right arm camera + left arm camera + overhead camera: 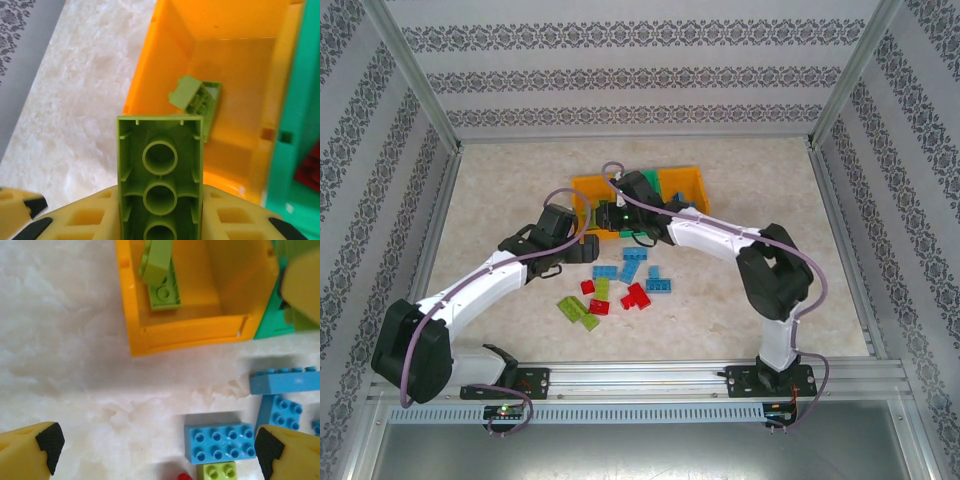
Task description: Sort the legos into containers by color
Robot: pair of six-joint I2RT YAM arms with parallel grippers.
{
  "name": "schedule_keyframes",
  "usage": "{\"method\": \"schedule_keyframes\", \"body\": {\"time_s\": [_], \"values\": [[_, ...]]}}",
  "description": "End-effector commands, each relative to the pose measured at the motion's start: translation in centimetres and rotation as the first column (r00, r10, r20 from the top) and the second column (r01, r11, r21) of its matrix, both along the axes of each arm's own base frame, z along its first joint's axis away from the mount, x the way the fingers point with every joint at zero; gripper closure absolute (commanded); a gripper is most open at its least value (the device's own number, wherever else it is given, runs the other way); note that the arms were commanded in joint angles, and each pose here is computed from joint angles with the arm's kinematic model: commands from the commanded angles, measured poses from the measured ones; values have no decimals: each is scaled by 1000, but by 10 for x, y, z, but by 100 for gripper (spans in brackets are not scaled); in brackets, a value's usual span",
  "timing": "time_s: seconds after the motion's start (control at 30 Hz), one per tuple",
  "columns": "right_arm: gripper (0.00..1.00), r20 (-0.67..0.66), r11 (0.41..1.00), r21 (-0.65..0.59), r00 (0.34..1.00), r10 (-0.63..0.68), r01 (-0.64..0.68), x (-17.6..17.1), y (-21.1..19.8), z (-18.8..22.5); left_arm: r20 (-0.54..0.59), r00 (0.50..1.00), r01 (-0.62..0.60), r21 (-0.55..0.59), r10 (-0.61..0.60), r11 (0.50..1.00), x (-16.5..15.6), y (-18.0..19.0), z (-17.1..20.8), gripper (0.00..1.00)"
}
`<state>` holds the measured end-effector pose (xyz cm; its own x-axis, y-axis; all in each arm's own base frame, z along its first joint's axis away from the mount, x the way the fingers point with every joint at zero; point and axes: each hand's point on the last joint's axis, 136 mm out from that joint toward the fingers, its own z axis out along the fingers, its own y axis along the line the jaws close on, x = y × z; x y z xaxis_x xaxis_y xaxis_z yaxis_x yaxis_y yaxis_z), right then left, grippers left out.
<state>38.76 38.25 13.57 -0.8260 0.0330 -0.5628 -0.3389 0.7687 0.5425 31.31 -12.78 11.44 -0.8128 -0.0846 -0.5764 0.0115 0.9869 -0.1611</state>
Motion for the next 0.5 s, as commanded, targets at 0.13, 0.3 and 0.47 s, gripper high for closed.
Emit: {"method": "schedule_keyframes", "body": {"time_s": [0.13, 0.3, 0.47], "values": [[65, -57, 996, 85, 998, -1, 6, 26, 15, -6, -82, 997, -8, -7, 7, 1000, -22, 8, -26, 0], [54, -68, 997, 56, 997, -40, 44, 33, 12, -15, -93, 996, 4, -36, -8, 999, -25, 3, -30, 0], [39, -96, 996, 60, 993, -65, 71, 39, 8, -19, -103, 994, 18, -72, -25, 997, -28, -4, -32, 0]]}}
